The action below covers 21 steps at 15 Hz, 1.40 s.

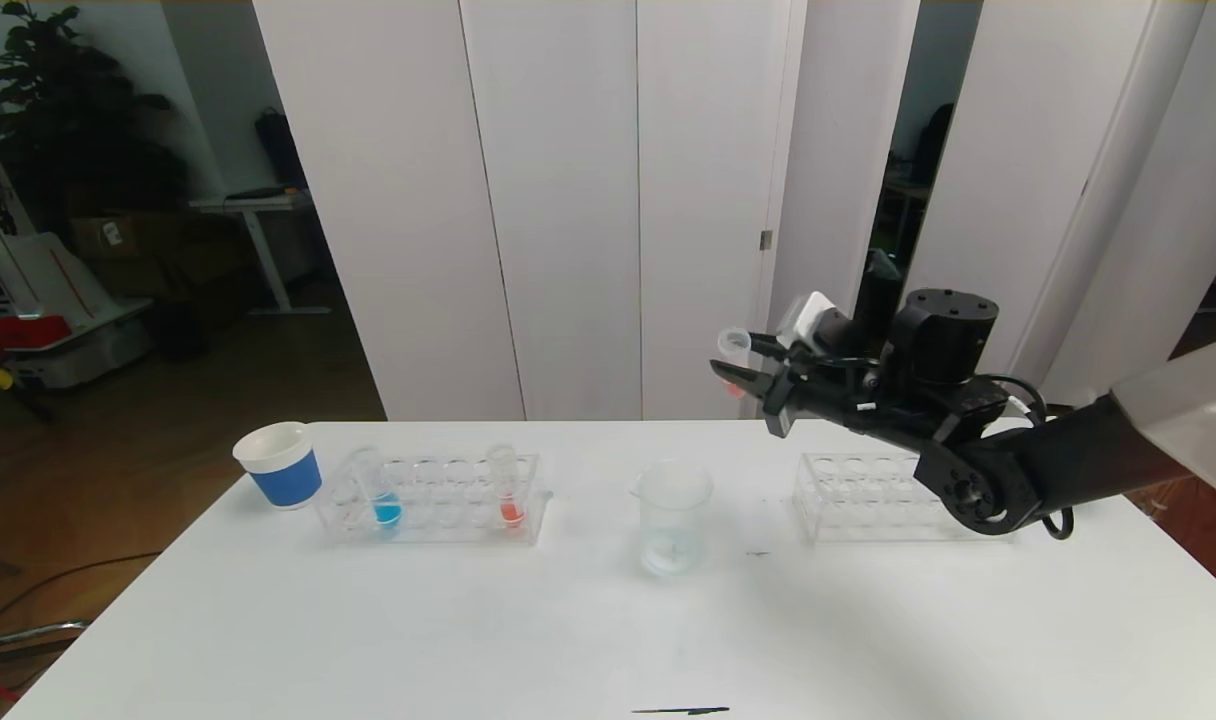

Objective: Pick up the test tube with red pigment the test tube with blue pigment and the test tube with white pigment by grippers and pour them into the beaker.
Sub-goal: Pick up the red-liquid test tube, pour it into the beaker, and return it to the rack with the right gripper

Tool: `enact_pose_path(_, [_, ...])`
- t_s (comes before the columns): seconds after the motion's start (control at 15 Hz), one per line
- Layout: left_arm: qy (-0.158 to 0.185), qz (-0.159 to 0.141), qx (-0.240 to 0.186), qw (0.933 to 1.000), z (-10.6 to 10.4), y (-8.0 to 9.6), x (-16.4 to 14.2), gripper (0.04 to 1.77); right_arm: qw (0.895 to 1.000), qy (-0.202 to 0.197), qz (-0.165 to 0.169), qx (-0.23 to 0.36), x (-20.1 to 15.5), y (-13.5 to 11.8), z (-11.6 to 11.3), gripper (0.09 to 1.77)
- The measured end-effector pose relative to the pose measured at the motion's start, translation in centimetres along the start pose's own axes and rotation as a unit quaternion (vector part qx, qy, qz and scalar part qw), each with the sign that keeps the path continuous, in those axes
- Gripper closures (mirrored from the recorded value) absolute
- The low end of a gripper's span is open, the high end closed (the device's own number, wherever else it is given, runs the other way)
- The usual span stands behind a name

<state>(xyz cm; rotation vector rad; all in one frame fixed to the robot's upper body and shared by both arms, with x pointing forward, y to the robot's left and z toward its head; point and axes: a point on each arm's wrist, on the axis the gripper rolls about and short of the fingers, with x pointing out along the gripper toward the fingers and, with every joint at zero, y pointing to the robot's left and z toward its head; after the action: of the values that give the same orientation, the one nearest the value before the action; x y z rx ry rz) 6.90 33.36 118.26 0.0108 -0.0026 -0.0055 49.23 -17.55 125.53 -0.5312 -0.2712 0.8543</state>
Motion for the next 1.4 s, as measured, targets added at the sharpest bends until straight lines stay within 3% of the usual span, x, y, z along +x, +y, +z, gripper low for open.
enact_pose_path(0.27, [0.000, 0.000, 0.000, 1.0000, 0.0, 0.0, 0.0, 0.06, 0.992, -0.021, 0.028, -0.123, 0.9, 0.6, -0.3, 1.28])
enact_pose_path(0.47, [0.000, 0.000, 0.000, 1.0000, 0.0, 0.0, 0.0, 0.06, 0.977, -0.055, 0.049, -0.200, 1.5, 0.6, 0.1, 1.28])
enact_pose_path(0.67, [0.000, 0.000, 0.000, 1.0000, 0.0, 0.0, 0.0, 0.06, 0.956, -0.065, 0.057, -0.280, 1.5, 0.2, -0.1, 1.28])
enact_pose_path(1.4, [0.000, 0.000, 0.000, 1.0000, 0.0, 0.0, 0.0, 0.06, 0.904, -0.092, 0.051, -0.414, 1.5, -0.3, -1.2, 1.28])
